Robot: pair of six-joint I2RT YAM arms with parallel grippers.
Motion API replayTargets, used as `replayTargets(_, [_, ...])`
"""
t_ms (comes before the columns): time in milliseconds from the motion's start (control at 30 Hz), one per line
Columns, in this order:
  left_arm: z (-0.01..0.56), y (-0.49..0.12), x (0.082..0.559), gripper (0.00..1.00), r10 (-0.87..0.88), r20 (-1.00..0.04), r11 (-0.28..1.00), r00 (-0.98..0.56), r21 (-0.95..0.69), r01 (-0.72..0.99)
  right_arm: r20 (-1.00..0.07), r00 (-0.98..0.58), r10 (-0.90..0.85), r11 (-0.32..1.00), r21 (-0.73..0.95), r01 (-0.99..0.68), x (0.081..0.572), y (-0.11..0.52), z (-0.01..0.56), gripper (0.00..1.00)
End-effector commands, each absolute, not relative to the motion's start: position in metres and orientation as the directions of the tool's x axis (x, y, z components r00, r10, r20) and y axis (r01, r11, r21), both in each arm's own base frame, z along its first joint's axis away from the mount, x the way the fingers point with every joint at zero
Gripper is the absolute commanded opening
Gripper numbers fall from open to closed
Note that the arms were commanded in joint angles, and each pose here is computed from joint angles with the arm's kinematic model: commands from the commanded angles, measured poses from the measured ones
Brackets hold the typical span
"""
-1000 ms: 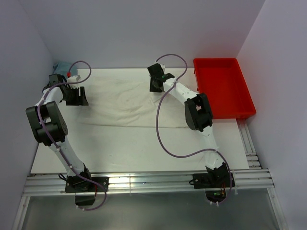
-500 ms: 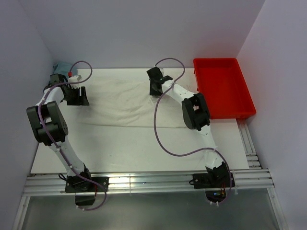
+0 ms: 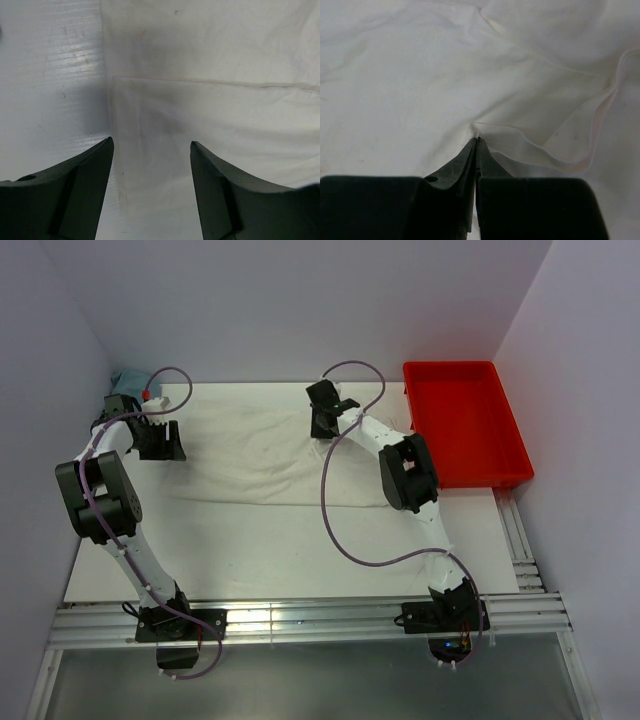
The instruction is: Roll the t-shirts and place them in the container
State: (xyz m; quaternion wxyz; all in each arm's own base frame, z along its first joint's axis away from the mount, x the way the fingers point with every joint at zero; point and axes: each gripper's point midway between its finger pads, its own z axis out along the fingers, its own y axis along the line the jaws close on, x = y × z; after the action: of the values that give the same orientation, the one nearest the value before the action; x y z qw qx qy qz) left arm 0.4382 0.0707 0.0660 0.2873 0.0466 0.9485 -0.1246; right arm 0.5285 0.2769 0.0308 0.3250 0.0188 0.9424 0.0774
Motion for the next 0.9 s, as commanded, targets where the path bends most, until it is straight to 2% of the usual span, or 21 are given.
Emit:
replayTargets(0, [0.083, 0.071, 0.448, 0.68, 0.016, -0.597, 0.967, -0.802, -0.196, 0.165, -0.685, -0.722, 0.095, 0.976, 0.208, -0.069, 0.538, 0.288, 0.071, 0.05])
replayTargets(400, [0.083, 0.070, 0.449, 0.68, 0.014, -0.599, 0.966, -0.801, -0.199, 0.166, -0.729, -0.680, 0.081, 0.963, 0.233, -0.135, 0.536, 0.301, 0.084, 0.04])
replayTargets(467, [0.083, 0.070, 0.449, 0.68, 0.012, -0.600, 0.966, -0.800, -0.201, 0.165, -0.729, -0.681, 0.076, 0.959, 0.240, -0.149, 0.532, 0.302, 0.085, 0.16])
replayTargets(500, [0.082, 0.070, 0.448, 0.68, 0.013, -0.599, 0.966, -0.801, -0.201, 0.166, -0.738, -0.669, 0.084, 0.957, 0.247, -0.153, 0.534, 0.303, 0.089, 0.25])
replayTargets(533, [0.083, 0.069, 0.448, 0.68, 0.012, -0.600, 0.964, -0.800, -0.204, 0.168, -0.736, -0.671, 0.087, 0.959, 0.245, -0.145, 0.531, 0.300, 0.087, 0.39])
replayTargets(600, [0.085, 0.069, 0.446, 0.70, 0.015, -0.610, 0.966, -0.793, -0.196, 0.169, -0.752, -0.650, 0.106, 0.961, 0.246, -0.129, 0.529, 0.294, 0.095, 0.55])
replayTargets(733, [0.100, 0.072, 0.443, 0.73, 0.016, -0.642, 0.975, -0.766, -0.160, 0.155, -0.802, -0.569, 0.181, 0.951, 0.289, -0.106, 0.523, 0.282, 0.145, 0.66])
replayTargets(767, [0.103, 0.073, 0.443, 0.73, 0.014, -0.648, 0.977, -0.762, -0.155, 0.149, -0.796, -0.576, 0.186, 0.953, 0.288, -0.090, 0.521, 0.280, 0.139, 0.67])
replayTargets(800, [0.106, 0.074, 0.441, 0.73, 0.009, -0.648, 0.977, -0.761, -0.156, 0.144, -0.808, -0.550, 0.211, 0.949, 0.304, -0.081, 0.518, 0.274, 0.161, 0.68])
replayTargets(867, [0.115, 0.078, 0.436, 0.74, -0.002, -0.652, 0.978, -0.758, -0.158, 0.133, -0.802, -0.544, 0.247, 0.946, 0.320, -0.043, 0.509, 0.262, 0.169, 0.68])
